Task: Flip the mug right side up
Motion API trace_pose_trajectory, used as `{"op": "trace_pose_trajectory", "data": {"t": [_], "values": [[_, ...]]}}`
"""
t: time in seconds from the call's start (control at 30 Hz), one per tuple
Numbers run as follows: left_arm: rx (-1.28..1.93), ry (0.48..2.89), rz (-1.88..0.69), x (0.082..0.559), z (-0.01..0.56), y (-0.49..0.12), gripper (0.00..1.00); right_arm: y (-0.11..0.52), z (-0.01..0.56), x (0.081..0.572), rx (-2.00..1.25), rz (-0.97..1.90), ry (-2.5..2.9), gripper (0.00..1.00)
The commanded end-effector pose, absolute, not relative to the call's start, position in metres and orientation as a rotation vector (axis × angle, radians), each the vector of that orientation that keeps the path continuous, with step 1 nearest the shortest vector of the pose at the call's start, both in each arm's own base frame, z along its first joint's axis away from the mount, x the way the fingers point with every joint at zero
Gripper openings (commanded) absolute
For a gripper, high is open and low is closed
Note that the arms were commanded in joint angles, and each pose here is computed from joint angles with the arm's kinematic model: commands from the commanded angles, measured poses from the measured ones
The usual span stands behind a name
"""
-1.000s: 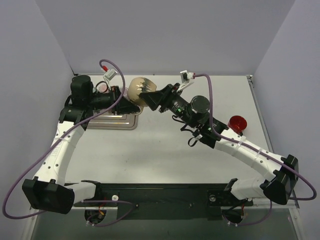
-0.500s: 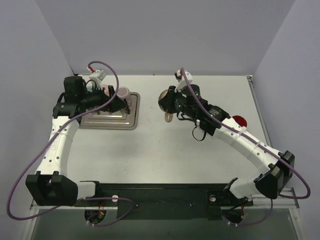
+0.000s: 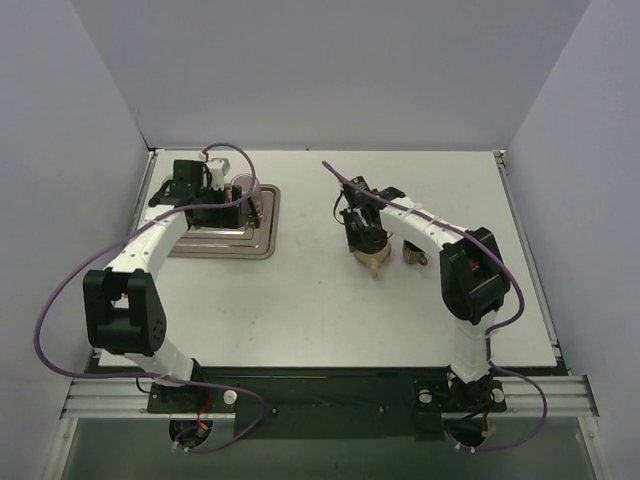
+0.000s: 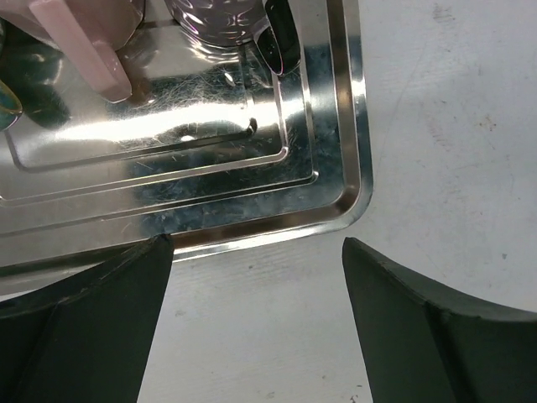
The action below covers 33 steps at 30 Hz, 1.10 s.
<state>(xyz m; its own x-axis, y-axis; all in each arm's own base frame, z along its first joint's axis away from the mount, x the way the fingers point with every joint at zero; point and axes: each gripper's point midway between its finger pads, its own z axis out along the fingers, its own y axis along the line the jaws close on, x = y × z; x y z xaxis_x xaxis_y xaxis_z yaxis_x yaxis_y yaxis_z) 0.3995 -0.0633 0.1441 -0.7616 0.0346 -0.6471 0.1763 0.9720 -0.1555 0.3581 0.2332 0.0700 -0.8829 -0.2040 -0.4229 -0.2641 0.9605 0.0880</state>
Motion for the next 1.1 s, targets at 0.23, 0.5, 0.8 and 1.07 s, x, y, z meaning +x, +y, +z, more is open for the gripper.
{"op": "trace_pose_trajectory", "data": {"t": [0.23,0.5,0.8,1.07], "values": [[0.042,2.376,-0.129,0.464,0.123,-0.072,0.93,0.227,0.081,0.368,-0.254,0.282,2.688,0.27],[0.02,2.346,-0.106,0.492,0.108,-0.095,0.94,0.215,0.125,0.361,-0.246,0.198,2.562,0.8],[-0.062,2.367,0.019,0.517,0.084,-0.093,0.86,0.193,0.163,0.344,-0.287,-0.01,2.416,0.85],[-0.011,2.34,0.145,0.531,0.08,-0.081,0.43,0.217,0.189,0.325,-0.428,0.048,2.334,0.85]]}}
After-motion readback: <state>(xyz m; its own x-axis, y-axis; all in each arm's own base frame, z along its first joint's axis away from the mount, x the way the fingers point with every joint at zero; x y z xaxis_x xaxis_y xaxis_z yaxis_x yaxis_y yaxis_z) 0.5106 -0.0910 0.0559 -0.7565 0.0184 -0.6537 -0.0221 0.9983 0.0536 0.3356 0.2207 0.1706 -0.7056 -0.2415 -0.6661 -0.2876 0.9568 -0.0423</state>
